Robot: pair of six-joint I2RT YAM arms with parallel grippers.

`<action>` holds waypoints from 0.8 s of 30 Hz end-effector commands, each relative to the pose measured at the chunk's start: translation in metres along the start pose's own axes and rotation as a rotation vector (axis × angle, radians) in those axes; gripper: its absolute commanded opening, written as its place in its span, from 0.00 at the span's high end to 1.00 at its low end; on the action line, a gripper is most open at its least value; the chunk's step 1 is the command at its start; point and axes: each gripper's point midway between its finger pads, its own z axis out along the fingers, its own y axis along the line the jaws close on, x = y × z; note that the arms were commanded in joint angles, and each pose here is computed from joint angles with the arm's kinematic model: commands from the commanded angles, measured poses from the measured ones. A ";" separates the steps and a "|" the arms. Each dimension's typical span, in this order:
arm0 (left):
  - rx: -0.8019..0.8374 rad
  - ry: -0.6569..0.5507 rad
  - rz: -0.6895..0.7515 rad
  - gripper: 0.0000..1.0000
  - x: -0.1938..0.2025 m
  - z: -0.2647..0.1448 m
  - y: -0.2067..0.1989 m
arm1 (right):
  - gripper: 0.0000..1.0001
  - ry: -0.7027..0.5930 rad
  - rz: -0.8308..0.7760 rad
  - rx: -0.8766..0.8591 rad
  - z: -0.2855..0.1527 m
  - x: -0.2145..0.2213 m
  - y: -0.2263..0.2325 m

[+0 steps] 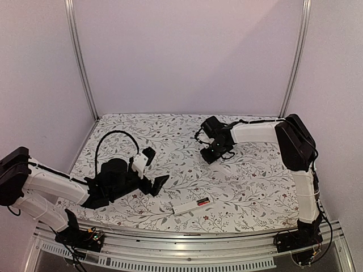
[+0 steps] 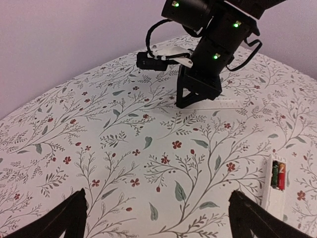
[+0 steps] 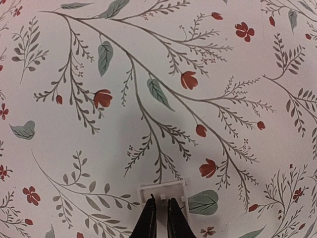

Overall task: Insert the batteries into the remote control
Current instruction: Pick up the battery cover at the center of the board.

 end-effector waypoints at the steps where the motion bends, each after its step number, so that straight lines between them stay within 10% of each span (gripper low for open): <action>1: -0.004 -0.009 -0.007 0.00 -0.005 0.005 0.003 | 0.91 -0.001 -0.011 0.013 0.008 -0.003 -0.003; 24: 0.002 -0.015 -0.015 0.00 -0.007 0.004 0.003 | 1.00 -0.069 -0.014 0.001 -0.019 -0.022 -0.002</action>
